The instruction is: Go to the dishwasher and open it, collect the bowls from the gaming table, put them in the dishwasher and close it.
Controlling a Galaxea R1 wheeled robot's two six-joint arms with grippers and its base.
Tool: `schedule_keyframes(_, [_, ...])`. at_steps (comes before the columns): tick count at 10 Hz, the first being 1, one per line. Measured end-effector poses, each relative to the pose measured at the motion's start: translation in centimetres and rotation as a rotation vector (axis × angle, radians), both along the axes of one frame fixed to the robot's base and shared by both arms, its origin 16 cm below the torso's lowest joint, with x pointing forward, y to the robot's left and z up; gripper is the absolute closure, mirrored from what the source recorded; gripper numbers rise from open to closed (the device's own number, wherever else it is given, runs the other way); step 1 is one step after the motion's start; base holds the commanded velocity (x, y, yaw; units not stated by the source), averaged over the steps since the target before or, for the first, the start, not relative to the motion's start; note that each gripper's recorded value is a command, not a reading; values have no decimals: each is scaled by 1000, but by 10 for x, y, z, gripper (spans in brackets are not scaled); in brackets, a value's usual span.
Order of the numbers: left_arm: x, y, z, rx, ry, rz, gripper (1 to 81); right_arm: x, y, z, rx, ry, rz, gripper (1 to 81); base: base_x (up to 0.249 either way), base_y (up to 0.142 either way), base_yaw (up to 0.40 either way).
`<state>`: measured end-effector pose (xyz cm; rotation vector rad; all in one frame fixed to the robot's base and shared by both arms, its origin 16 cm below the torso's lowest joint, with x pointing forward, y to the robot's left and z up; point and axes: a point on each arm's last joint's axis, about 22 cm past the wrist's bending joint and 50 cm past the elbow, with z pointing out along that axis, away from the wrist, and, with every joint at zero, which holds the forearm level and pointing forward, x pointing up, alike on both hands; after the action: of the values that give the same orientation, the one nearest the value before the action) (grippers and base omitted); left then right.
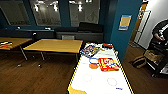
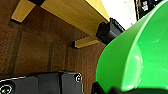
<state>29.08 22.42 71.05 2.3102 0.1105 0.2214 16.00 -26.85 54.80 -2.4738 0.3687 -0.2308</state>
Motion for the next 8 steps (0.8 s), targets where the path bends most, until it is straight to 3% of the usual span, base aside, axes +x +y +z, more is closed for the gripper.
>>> schedule_keyframes(4, [-24,0,-27,21,18,3,811,-4,9,-3,6,2,9,811,-136,0,0])
schedule_keyframes(8, [-36,-3,-34,21,10,3,811,-14,3,-10,-13,17,9,811,-139,0,0])
